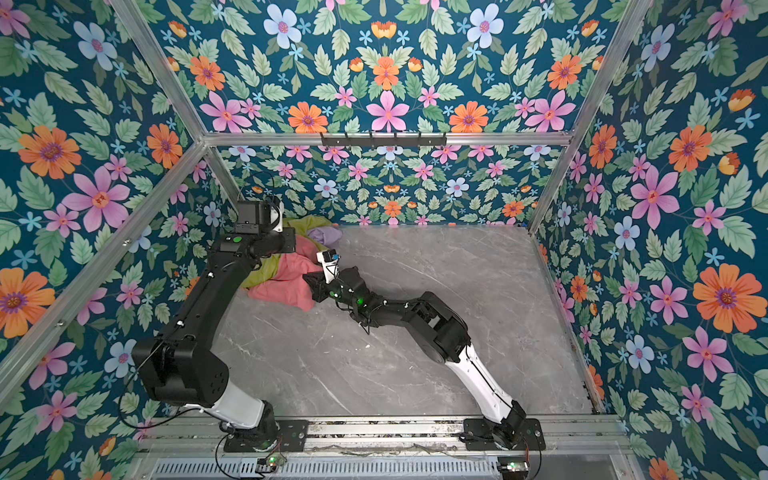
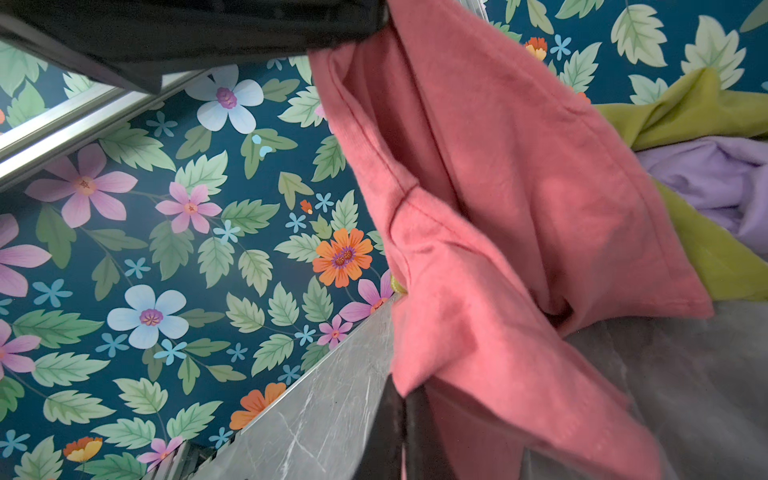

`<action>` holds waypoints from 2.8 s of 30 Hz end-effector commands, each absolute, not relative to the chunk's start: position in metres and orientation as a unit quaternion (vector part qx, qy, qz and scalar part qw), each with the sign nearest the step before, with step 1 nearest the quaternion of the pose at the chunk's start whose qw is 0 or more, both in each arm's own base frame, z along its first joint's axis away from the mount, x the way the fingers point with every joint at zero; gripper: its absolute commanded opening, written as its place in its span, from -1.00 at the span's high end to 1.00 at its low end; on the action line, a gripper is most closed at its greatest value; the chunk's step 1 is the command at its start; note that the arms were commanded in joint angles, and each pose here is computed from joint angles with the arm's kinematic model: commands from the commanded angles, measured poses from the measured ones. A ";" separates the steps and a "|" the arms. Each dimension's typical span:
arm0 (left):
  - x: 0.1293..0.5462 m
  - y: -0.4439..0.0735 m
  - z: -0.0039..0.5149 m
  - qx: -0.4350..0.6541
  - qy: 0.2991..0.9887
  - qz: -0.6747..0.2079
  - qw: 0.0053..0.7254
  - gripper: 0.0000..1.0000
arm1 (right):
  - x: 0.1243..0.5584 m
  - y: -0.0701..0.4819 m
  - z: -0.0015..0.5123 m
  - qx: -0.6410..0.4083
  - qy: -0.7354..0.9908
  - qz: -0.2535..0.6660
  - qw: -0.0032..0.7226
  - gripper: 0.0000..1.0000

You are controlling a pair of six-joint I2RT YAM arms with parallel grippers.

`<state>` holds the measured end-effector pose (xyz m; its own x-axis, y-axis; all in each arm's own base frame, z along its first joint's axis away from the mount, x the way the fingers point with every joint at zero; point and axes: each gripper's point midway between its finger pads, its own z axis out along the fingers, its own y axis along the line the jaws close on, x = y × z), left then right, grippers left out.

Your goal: Pick out a specific cloth from the pile

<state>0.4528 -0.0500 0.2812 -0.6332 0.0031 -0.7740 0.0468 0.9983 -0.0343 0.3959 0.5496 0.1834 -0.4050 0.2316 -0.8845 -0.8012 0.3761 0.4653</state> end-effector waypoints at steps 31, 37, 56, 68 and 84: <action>0.445 -0.037 0.346 -0.001 0.859 -0.014 0.511 1.00 | 0.378 0.548 0.257 -0.227 0.593 0.537 0.556 1.00; 0.443 -0.038 0.355 0.000 0.854 -0.015 0.520 1.00 | 0.375 0.539 0.271 -0.228 0.583 0.527 0.575 1.00; 0.441 -0.033 0.386 -0.003 0.835 -0.005 0.550 1.00 | 0.348 0.542 0.323 -0.281 0.527 0.503 0.625 1.00; 0.423 -0.025 0.440 -0.025 0.792 -0.003 0.611 1.00 | 0.350 0.542 0.333 -0.274 0.518 0.503 0.635 1.00; 0.408 -0.033 0.485 -0.028 0.754 -0.045 0.654 1.00 | 0.346 0.535 0.361 -0.266 0.495 0.509 0.652 1.00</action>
